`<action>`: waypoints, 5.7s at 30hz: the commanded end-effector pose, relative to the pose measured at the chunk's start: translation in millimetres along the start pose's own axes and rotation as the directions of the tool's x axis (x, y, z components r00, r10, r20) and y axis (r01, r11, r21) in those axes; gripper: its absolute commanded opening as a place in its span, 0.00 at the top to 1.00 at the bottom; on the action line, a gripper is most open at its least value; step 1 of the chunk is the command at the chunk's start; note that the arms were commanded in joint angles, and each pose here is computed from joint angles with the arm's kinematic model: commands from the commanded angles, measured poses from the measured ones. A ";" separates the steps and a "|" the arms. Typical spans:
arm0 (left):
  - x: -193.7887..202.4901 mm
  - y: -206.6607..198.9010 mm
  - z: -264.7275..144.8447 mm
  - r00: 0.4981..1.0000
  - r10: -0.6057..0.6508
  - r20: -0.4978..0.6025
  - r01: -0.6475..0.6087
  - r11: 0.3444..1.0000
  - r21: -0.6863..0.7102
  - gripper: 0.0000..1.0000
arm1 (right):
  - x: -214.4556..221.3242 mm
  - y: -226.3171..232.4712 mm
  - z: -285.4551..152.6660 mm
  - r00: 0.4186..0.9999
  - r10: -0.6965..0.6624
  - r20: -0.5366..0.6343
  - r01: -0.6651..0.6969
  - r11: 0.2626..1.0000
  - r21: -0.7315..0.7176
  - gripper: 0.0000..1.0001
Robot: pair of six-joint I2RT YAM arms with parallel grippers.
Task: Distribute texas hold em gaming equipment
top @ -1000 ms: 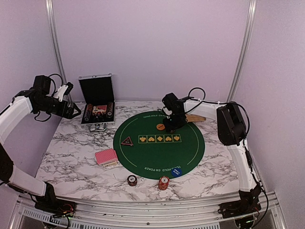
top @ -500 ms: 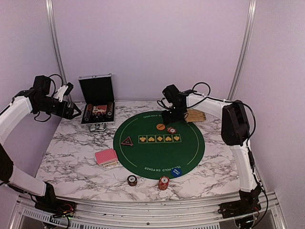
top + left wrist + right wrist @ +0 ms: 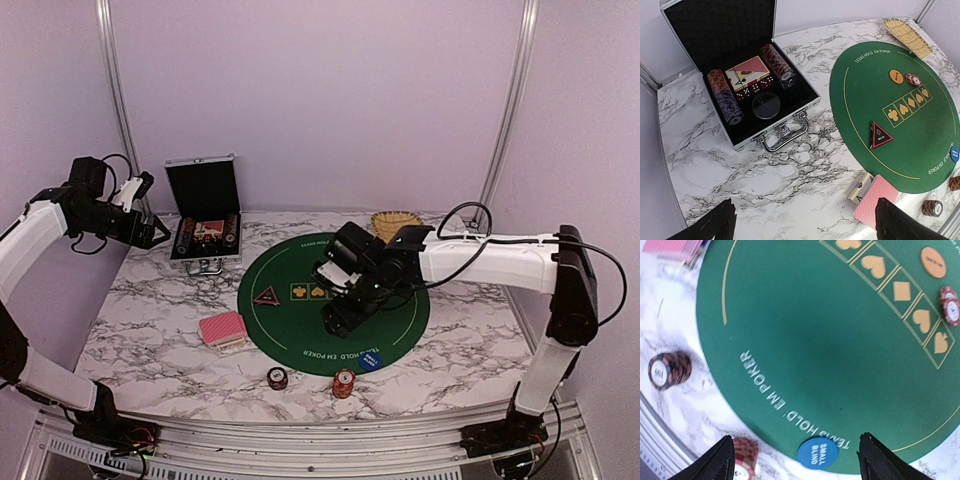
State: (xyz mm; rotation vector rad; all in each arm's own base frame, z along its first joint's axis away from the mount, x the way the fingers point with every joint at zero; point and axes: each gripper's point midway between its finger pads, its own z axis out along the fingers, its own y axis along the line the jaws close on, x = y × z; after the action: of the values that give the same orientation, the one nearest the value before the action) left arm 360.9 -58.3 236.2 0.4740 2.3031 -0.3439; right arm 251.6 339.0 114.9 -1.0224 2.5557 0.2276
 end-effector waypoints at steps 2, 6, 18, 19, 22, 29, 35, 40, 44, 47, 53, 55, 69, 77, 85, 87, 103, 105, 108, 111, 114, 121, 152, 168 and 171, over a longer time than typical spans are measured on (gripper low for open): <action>-7.7 -3.4 -10.1 1.000 0.015 0.020 -0.015 1.000 0.006 0.01 | 30.6 45.8 -17.6 0.999 -0.002 -0.032 -0.001 0.996 -0.093 0.15; -7.3 -3.4 -10.0 1.000 0.016 0.019 -0.016 1.000 0.005 0.01 | 45.9 68.5 -16.4 0.998 -0.032 -0.060 0.025 0.993 -0.112 0.14; -2.4 -3.1 -8.8 1.000 0.020 0.007 -0.020 1.000 0.002 0.01 | 72.3 82.4 10.0 0.985 -0.081 -0.151 0.066 0.993 -0.100 0.16; -2.5 -2.8 -9.2 1.000 0.021 0.007 -0.021 1.000 0.001 0.01 | 74.4 81.8 12.1 0.984 -0.083 -0.158 0.068 0.993 -0.097 0.17; -2.6 -3.6 -9.4 1.000 0.022 0.008 -0.022 1.000 0.004 0.01 | 80.3 78.9 17.9 0.980 -0.088 -0.177 0.074 0.994 -0.083 0.18; -2.7 -3.5 -8.7 1.000 0.022 0.008 -0.022 1.000 0.008 0.01 | 86.6 76.5 26.1 0.975 -0.096 -0.199 0.083 0.994 -0.071 0.19; -2.5 -4.4 -7.9 1.000 0.026 0.008 -0.026 1.000 0.010 0.01 | 92.1 72.2 32.2 0.971 -0.102 -0.215 0.093 0.994 -0.050 0.23; -0.6 -3.7 -7.5 1.000 0.023 0.002 -0.023 1.000 0.009 0.01 | 88.8 72.9 33.9 0.972 -0.104 -0.209 0.095 0.994 -0.050 0.28; 0.5 -3.0 -8.6 1.000 0.031 0.001 -0.031 1.000 0.000 0.01 | 88.4 74.5 33.6 0.972 -0.107 -0.208 0.097 0.994 -0.059 0.32; 0.7 -2.8 -9.2 0.999 0.037 0.002 -0.037 0.999 -0.004 0.01 | 89.9 74.1 34.6 0.972 -0.107 -0.211 0.096 0.994 -0.061 0.35; 1.0 -3.1 -9.2 0.999 0.036 0.002 -0.036 0.999 -0.003 0.01 | 89.0 74.3 34.0 0.973 -0.104 -0.208 0.093 0.994 -0.062 0.43; 0.5 -3.1 -9.5 0.999 0.037 0.004 -0.037 0.999 -0.003 0.01 | 87.3 74.3 32.2 0.974 -0.103 -0.202 0.092 0.994 -0.061 0.45; -1.9 -3.9 -10.0 0.999 0.037 0.009 -0.037 0.999 0.003 0.01 | 77.4 75.6 18.2 0.978 -0.099 -0.182 0.088 0.994 -0.071 0.67; -3.8 -4.7 -12.0 0.999 0.046 0.015 -0.046 0.999 0.001 0.01 | 64.1 81.1 5.8 0.982 -0.101 -0.158 0.087 0.992 -0.091 0.76; -3.5 -4.5 -12.1 0.999 0.049 0.014 -0.049 0.999 0.000 0.01 | 41.1 84.5 -9.2 0.988 -0.102 -0.114 0.091 0.991 -0.097 0.80; -3.1 -4.7 -12.2 0.999 0.048 0.013 -0.048 0.999 0.002 0.01 | 28.0 81.1 -11.2 0.991 -0.093 -0.094 0.085 0.993 -0.084 0.80; -4.5 -5.6 -12.8 0.999 0.050 0.017 -0.050 0.999 0.005 0.01 | -106.8 54.0 71.0 0.997 -0.067 0.028 0.069 0.995 -0.068 0.80; -5.1 -5.0 -13.8 0.999 0.050 0.020 -0.050 0.999 0.001 0.01 | -111.7 50.5 84.2 0.998 -0.057 0.023 0.059 0.996 -0.072 0.80; -5.2 -4.9 -14.0 0.998 0.051 0.020 -0.051 0.999 -0.001 0.01 | -112.5 51.5 101.2 0.999 -0.048 0.008 0.049 0.993 -0.109 0.80; -4.2 -5.9 -12.8 0.999 0.051 0.018 -0.051 0.999 0.006 0.01 | -114.2 48.5 113.8 0.999 -0.036 0.007 0.036 0.993 -0.113 0.80; -3.6 -5.5 -11.8 0.999 0.047 0.016 -0.047 0.999 0.008 0.01 | -116.1 47.2 122.3 1.000 -0.025 0.009 0.025 0.993 -0.117 0.80; -2.9 -5.4 -11.4 0.999 0.050 0.014 -0.050 0.999 0.007 0.01 | -117.7 52.2 137.9 1.000 -0.009 0.008 0.010 0.990 -0.144 0.80; -4.4 -8.0 -14.2 0.999 0.052 0.017 -0.052 0.999 0.015 0.01 | -133.6 38.6 42.2 0.995 -0.039 0.095 0.049 0.993 -0.106 0.45; 5.6 -17.2 -10.5 0.998 0.068 -0.011 -0.067 0.995 0.073 0.01 | 35.4 72.2 -12.8 0.991 -0.039 -0.129 0.018 0.987 -0.160 0.21; 7.7 -17.2 -9.0 0.997 0.071 -0.016 -0.069 0.995 0.076 0.01 | 49.6 81.8 -10.9 0.989 -0.021 -0.145 -0.007 0.981 -0.195 0.20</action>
State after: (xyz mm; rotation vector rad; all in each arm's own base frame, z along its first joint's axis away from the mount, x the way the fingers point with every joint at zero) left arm 349.8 -65.1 233.7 0.5674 2.3032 -0.3726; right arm 172.9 356.9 97.7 -1.2343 2.6848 0.3019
